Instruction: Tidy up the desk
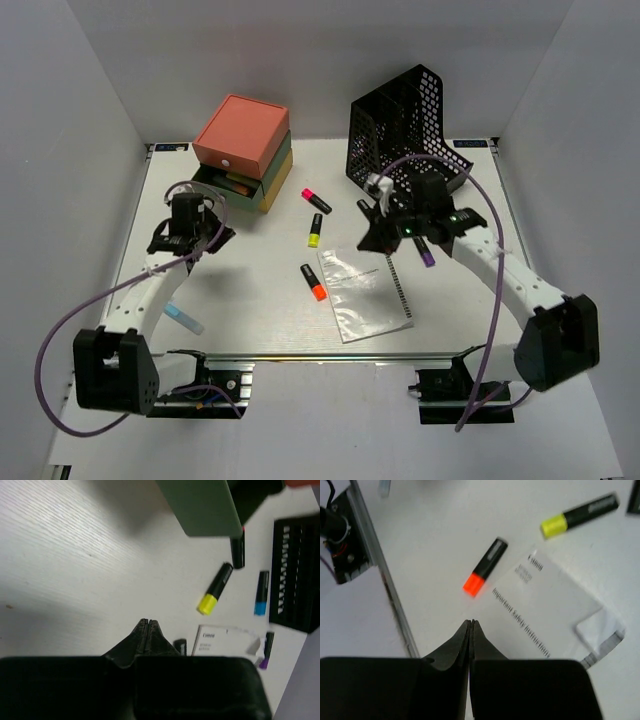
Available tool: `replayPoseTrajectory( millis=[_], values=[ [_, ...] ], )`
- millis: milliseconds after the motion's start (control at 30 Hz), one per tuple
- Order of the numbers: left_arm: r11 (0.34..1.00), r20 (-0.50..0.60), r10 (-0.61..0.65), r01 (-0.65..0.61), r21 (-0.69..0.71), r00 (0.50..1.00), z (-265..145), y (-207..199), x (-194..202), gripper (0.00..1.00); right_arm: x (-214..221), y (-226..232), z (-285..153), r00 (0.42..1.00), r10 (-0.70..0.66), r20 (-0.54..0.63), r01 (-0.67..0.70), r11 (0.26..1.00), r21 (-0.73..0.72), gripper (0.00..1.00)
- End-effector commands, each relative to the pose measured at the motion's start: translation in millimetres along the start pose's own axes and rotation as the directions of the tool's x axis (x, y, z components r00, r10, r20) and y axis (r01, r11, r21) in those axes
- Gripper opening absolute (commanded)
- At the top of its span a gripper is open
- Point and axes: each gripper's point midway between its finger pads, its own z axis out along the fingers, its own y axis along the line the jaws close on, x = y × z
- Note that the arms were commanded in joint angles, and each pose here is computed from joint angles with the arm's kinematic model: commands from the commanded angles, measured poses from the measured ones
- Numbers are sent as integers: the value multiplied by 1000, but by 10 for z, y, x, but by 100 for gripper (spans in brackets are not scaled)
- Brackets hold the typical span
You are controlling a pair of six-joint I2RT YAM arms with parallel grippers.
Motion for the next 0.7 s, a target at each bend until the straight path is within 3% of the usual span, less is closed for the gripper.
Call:
replayPoseTrajectory(
  millis=[0,200,533,667],
  values=[
    [986,120,-138,148,-81,983,46,-40,-335,6,-155,288,-311,984,-103,143,110,993,-42,0],
    [941,144,-309,324,-95,940,323,-130,-510,11,-167,174,-565,969,-111,222,103,994,45,0],
    [897,124,-429,438,-56,895,759,-352,-648,18,-145,193,-680,965,-104,239,101,995,26,0],
    [894,135,-435,445,-53,890,843,-381,-752,33,-187,193,-760,956,-139,260,128,990,59,0]
  ],
)
